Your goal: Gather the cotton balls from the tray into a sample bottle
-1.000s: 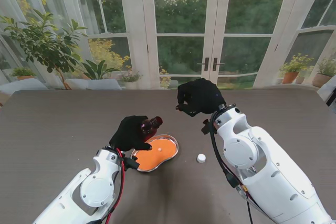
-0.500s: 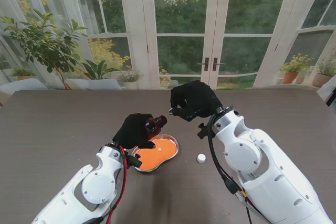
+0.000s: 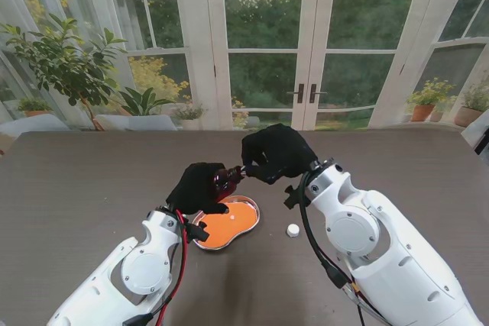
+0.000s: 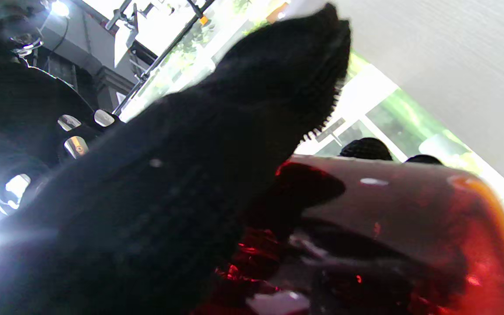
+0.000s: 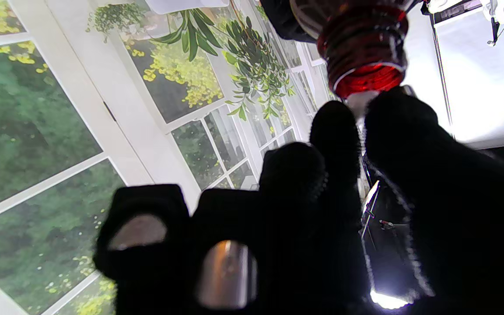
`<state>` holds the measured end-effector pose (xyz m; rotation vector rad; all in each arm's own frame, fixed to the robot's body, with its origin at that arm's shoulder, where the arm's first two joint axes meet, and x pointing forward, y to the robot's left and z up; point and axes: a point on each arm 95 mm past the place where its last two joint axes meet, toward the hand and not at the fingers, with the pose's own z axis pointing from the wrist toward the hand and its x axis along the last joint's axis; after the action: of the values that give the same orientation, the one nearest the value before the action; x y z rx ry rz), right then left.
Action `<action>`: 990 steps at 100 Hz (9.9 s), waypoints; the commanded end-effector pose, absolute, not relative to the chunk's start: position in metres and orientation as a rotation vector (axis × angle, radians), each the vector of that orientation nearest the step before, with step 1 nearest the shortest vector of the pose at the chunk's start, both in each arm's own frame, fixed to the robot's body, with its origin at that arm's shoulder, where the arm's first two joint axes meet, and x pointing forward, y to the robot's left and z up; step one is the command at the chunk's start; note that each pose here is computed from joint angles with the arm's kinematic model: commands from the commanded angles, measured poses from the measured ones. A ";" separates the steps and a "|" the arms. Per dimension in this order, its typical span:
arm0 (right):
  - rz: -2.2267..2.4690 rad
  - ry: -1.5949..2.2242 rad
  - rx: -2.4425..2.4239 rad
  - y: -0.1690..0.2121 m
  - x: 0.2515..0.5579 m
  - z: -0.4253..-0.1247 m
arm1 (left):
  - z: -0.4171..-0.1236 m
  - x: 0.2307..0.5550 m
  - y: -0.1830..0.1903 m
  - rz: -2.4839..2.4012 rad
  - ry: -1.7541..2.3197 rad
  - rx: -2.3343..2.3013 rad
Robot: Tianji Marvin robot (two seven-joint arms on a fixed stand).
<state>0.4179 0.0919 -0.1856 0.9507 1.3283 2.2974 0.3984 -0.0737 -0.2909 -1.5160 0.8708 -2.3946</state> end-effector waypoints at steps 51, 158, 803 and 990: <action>2.297 1.386 0.924 0.098 0.412 -0.188 | -0.291 0.401 -0.083 -2.418 0.879 -1.534; 2.262 1.461 0.911 0.093 0.416 -0.187 | -0.292 0.402 -0.087 -2.435 0.845 -1.532; 1.810 1.825 0.802 0.153 0.485 -0.370 | -0.283 0.386 -0.051 -2.350 0.746 -1.513; 1.685 1.893 0.695 0.164 0.504 -0.396 | -0.289 0.386 -0.056 -2.338 0.767 -1.557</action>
<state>0.5049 0.1595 -0.3945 0.7015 1.8740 1.6904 0.3865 -0.0534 -0.2879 -1.5430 0.7488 -2.3349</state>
